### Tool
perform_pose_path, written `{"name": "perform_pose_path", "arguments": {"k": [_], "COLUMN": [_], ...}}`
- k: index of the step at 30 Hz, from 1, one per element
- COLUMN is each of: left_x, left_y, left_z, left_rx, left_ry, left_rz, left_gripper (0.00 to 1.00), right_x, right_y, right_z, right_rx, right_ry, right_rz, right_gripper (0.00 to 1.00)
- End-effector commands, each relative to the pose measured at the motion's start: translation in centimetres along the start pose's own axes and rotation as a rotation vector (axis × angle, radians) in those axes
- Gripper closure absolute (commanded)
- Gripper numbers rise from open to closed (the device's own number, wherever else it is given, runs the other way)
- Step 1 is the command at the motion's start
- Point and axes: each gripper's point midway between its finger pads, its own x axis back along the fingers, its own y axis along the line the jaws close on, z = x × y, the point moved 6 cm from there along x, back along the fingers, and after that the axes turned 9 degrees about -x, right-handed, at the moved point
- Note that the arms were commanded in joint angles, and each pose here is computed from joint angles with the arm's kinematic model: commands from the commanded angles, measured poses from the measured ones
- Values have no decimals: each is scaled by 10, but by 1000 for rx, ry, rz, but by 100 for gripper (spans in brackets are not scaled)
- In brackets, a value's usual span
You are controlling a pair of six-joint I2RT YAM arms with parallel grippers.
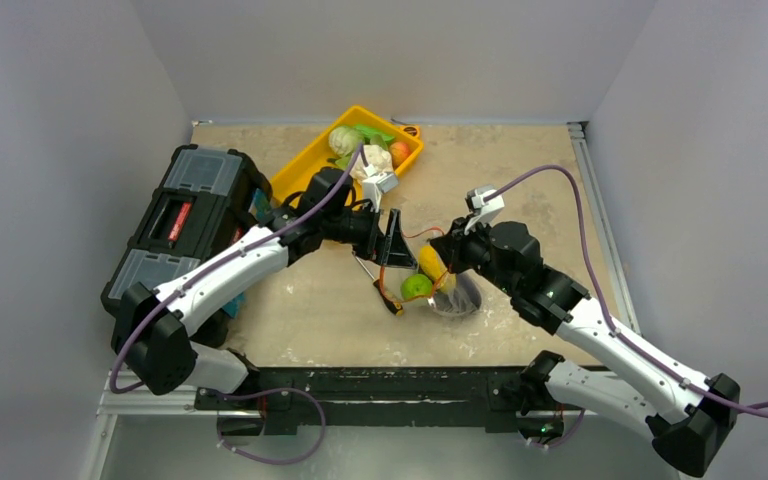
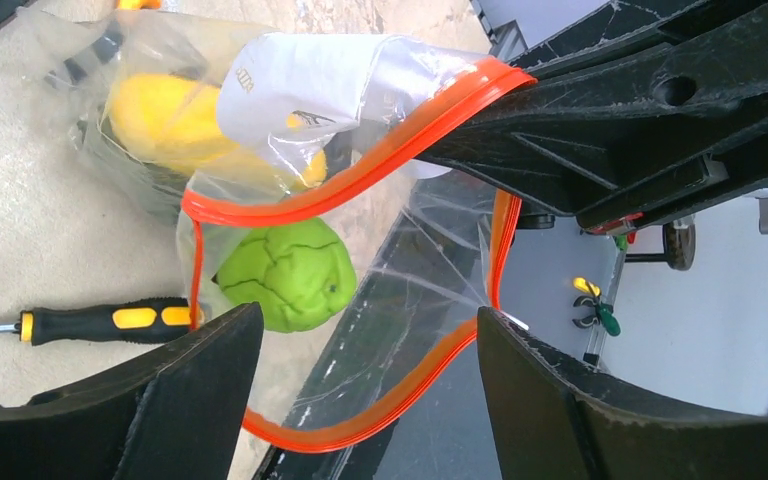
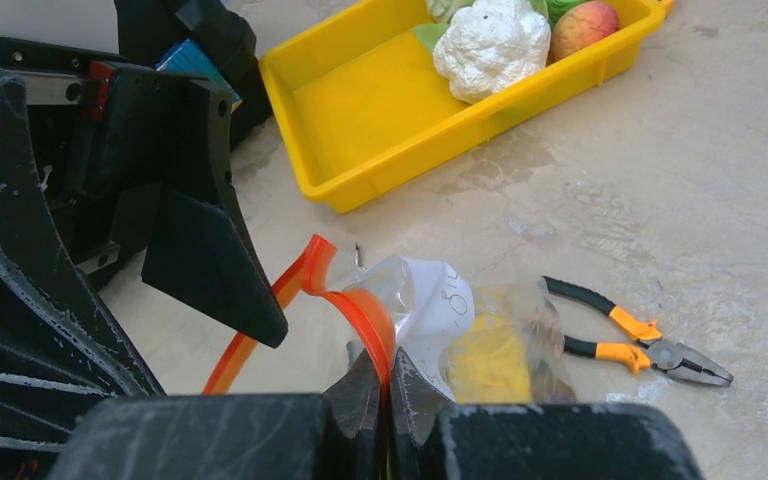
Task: Place the food in the zip-top bag and seal the zipper
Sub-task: Place the fake fruit in the zipper food storage bag, then adjust the zipper food storage bag at the center of the board.
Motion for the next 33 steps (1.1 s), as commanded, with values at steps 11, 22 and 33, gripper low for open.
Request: {"name": "perform_pose_path", "arguments": {"k": [11,22,33], "left_x": [39,19,-8], "left_y": [-14,17,-10], "left_z": [0,51,26], "left_rx": [-140,47,25], "left_ry": [-77,-38,-44], "left_rz": [-118,-152,20], "left_gripper": [33,34,77], "right_x": [1,-1,11], "right_y": [10,11,10], "right_z": [-15,-16,-20], "right_rx": [-7,-3,-20], "right_ry": [-65,-62,-86], "right_rz": [-48,-43,-36], "right_gripper": [100,100,100]}}
